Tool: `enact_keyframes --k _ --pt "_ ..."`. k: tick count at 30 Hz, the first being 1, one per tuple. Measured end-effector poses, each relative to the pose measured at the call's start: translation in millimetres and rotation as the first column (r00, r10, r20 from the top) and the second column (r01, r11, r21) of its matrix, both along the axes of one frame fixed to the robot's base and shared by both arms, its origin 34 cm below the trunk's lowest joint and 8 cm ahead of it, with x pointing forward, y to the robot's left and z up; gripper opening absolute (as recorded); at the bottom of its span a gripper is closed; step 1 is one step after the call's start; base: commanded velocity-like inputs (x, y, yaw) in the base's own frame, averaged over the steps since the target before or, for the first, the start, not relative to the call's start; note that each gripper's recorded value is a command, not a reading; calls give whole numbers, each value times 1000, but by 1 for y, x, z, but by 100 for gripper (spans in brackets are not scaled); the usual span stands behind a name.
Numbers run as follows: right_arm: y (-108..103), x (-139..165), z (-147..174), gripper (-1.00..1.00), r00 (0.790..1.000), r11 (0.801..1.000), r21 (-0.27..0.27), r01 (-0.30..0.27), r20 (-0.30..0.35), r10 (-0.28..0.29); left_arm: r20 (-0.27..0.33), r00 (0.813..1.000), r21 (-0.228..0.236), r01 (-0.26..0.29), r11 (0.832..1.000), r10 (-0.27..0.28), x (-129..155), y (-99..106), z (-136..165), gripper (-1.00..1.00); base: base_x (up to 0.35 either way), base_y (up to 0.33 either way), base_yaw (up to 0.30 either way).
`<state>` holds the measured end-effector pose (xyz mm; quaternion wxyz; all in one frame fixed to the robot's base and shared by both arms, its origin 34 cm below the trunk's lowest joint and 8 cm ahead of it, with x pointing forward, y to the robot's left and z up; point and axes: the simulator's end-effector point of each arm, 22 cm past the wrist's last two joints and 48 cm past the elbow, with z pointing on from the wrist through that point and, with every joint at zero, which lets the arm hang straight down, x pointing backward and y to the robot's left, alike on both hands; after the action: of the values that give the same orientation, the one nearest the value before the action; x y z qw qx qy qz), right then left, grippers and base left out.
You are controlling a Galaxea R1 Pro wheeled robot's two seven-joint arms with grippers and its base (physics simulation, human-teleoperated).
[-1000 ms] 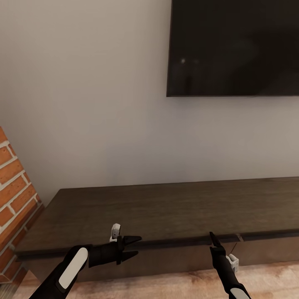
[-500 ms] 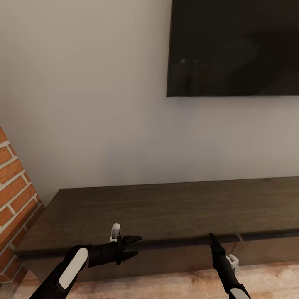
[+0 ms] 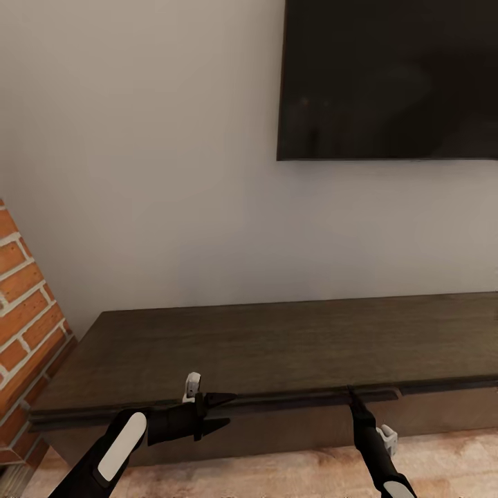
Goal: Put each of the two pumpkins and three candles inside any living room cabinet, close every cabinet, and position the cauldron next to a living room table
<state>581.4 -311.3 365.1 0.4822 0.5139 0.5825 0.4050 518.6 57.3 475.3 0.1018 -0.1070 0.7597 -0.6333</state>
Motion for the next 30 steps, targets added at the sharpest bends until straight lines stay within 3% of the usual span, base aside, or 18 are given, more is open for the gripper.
enact_keyframes --k 30 --pt "0 1 2 -100 1000 1000 -2 -2 5 2 1 1000 0 -1 1000 1 0 0 0 100 -15 0 0"
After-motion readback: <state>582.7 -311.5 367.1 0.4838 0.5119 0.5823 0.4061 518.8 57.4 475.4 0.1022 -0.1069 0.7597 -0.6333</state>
